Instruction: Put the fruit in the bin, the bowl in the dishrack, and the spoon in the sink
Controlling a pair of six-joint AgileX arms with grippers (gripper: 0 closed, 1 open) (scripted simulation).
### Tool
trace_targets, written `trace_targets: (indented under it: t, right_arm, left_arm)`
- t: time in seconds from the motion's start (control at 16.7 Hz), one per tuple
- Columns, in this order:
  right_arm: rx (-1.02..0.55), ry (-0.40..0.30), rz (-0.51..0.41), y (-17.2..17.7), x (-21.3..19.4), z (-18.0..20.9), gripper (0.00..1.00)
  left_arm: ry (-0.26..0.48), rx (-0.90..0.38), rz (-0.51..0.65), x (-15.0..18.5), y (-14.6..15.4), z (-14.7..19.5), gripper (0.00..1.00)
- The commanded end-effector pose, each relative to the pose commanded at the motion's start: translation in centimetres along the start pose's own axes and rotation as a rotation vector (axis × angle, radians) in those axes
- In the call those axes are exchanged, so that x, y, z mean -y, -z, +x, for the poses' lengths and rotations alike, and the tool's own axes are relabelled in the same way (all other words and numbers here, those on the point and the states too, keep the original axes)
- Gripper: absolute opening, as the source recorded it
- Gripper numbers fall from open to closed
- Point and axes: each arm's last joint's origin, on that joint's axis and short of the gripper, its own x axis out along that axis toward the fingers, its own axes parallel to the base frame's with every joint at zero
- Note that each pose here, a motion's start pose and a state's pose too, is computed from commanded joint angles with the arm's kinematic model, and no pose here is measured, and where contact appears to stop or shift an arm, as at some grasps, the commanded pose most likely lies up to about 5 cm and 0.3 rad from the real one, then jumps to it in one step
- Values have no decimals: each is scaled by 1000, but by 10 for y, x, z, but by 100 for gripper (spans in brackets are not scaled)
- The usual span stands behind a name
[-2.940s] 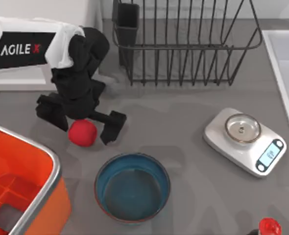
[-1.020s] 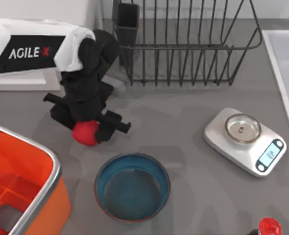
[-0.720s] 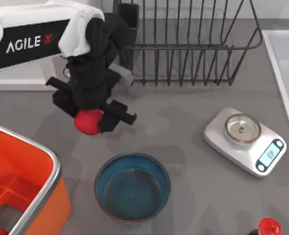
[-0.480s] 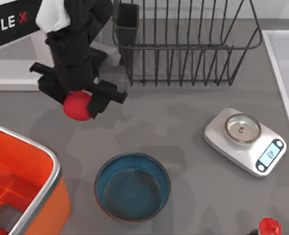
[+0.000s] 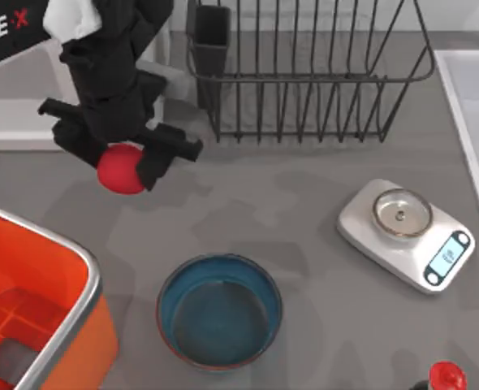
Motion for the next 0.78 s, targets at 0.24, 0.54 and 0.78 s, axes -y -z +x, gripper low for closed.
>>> trace_targets:
  t: [0.24, 0.54, 0.78]
  right_arm:
    - [0, 0, 0, 0, 0, 0, 100]
    - [0, 0, 0, 0, 0, 0, 100]
    - [0, 0, 0, 0, 0, 0, 100]
  left_arm:
    - [4, -5, 127, -8, 20, -15, 0]
    - [17, -10, 459, -24, 72, -44, 0]
    - [28, 2, 778, -34, 126, -62, 0]
